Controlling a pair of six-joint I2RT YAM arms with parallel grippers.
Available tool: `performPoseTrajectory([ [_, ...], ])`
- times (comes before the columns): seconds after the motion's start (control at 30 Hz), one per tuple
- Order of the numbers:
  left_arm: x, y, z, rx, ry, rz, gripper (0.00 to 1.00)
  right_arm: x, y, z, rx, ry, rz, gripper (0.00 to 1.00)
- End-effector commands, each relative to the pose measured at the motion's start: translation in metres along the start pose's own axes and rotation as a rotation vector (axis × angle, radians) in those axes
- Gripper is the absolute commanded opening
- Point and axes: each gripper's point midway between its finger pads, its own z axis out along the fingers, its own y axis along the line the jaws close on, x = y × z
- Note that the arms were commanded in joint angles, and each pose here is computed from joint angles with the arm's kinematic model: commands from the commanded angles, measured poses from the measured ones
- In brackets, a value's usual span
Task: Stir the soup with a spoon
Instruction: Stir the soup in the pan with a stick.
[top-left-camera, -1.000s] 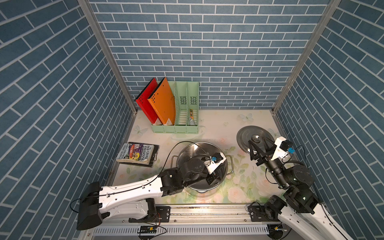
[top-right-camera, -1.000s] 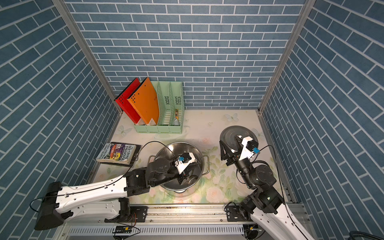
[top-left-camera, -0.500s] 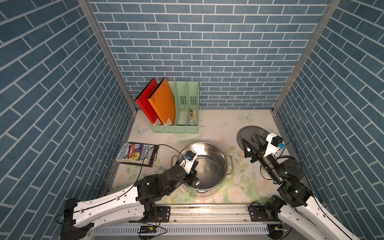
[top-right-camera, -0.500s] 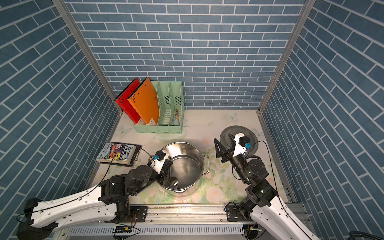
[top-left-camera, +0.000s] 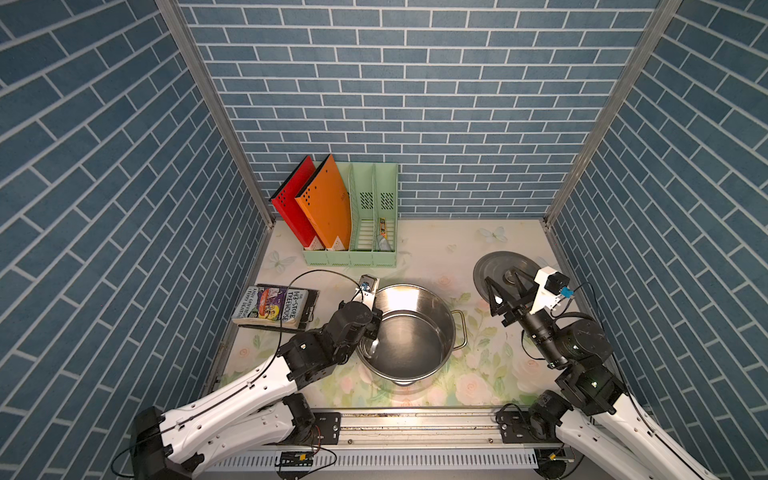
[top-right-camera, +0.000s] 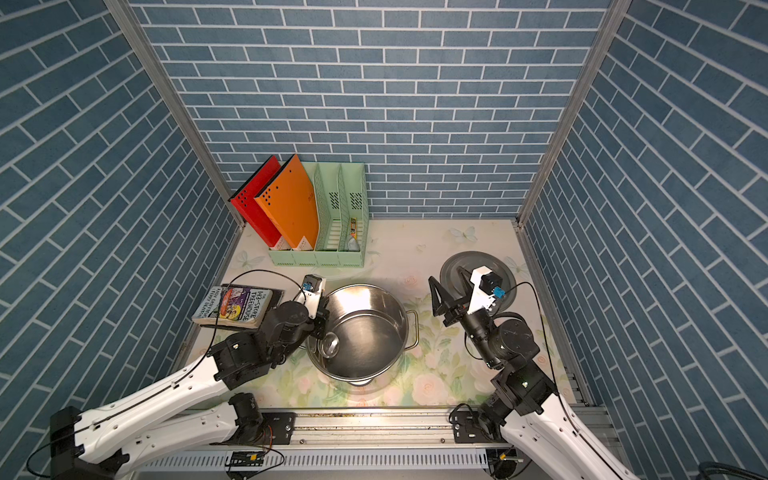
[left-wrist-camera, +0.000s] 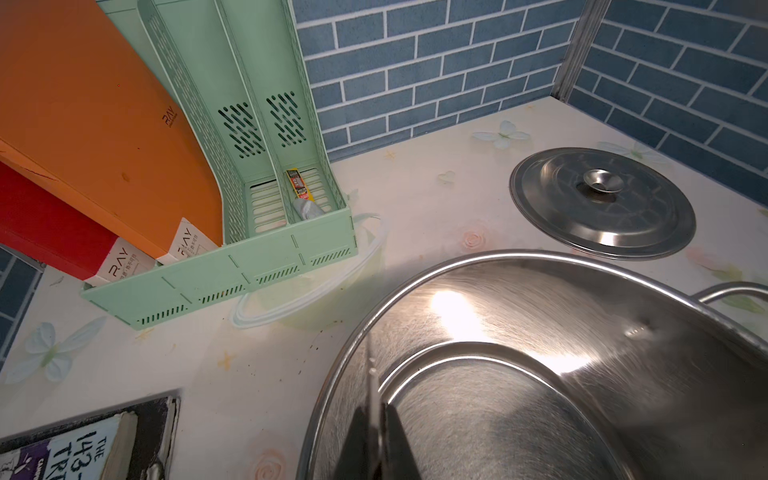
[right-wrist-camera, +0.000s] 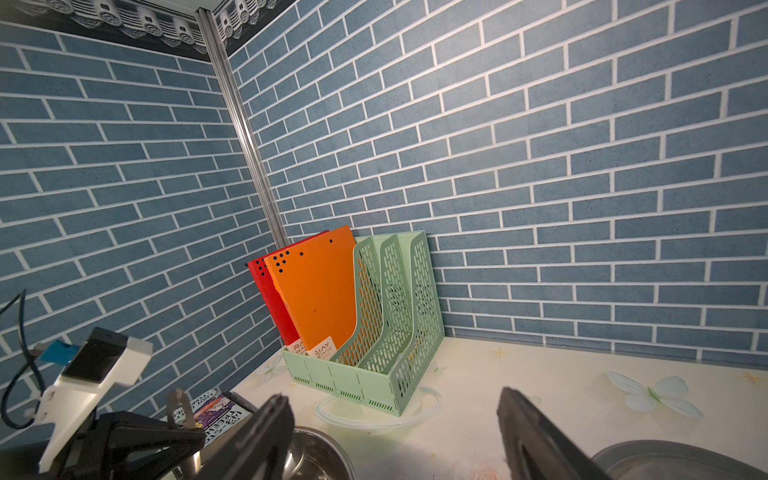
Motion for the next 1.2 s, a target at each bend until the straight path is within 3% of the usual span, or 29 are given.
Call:
performPoseTrajectory([
  [0.0,-0.035,-0.004,0.009,0.002,-0.096,0.019,0.00,-0.011,-0.001,-0.006,0.011,-0.030,-0.015,0.81],
  [0.47,-0.090,-0.108,0.052,0.338,-0.224,0.038,0.00,-0.025,-0.011,-0.028,0.060,-0.057,-0.021,0.81],
  [0.7,-0.089,-0.152,0.041,0.456,-0.259,0.078,0.00,-0.030,-0.012,-0.034,0.070,-0.066,-0.027,0.81],
  [0.9,-0.088,-0.189,0.007,0.593,-0.302,0.125,0.00,-0.029,-0.013,-0.035,0.072,-0.064,-0.028,0.81],
  [1.17,-0.047,-0.200,-0.036,0.754,-0.196,0.120,0.00,-0.025,-0.013,-0.031,0.075,-0.053,-0.034,0.81],
])
